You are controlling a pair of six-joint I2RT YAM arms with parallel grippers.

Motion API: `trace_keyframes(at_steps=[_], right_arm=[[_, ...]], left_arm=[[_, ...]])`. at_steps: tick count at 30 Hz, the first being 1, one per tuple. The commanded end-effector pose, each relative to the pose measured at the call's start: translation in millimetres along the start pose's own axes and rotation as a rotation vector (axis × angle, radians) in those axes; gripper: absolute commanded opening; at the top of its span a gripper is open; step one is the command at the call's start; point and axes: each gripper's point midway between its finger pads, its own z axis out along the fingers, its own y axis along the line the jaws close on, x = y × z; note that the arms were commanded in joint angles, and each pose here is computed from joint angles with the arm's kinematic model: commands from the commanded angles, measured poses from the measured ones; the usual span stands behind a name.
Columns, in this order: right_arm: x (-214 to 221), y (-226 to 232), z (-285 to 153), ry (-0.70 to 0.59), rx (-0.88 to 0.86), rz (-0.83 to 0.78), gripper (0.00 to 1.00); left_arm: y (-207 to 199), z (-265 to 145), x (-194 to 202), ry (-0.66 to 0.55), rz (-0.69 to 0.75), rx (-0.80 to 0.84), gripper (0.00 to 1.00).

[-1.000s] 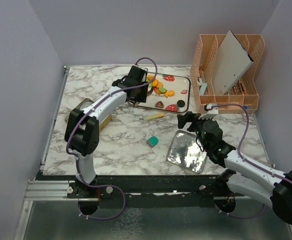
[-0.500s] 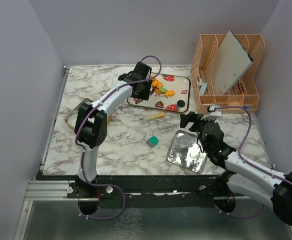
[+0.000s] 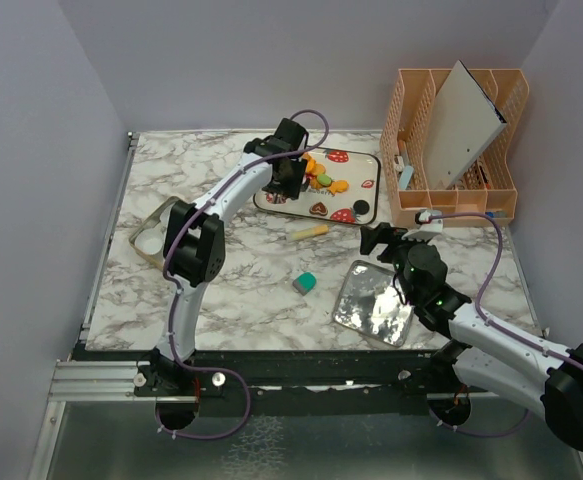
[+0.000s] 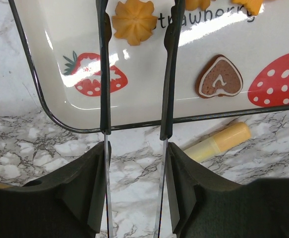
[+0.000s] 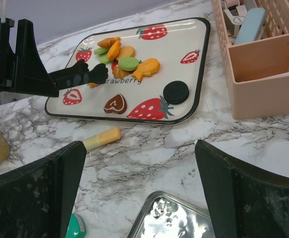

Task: Pack the cookies

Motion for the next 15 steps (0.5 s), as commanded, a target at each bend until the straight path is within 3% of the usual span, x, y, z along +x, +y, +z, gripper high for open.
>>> trace_keyframes(at_steps=[1, 9, 15], right_arm=[[-4, -7, -1, -0.029, 0.029, 0.003, 1.0], [-5, -8, -2, -0.034, 0.031, 0.005, 1.0], [-5, -9, -3, -0.036, 0.031, 0.006, 1.0]], left_arm=[[4, 5, 3, 0.045, 0.037, -0.018, 0.51], [7, 7, 8, 0.105, 0.046, -0.009, 0.46], [7, -22, 17, 0.132, 0.064, 0.005, 0.32]])
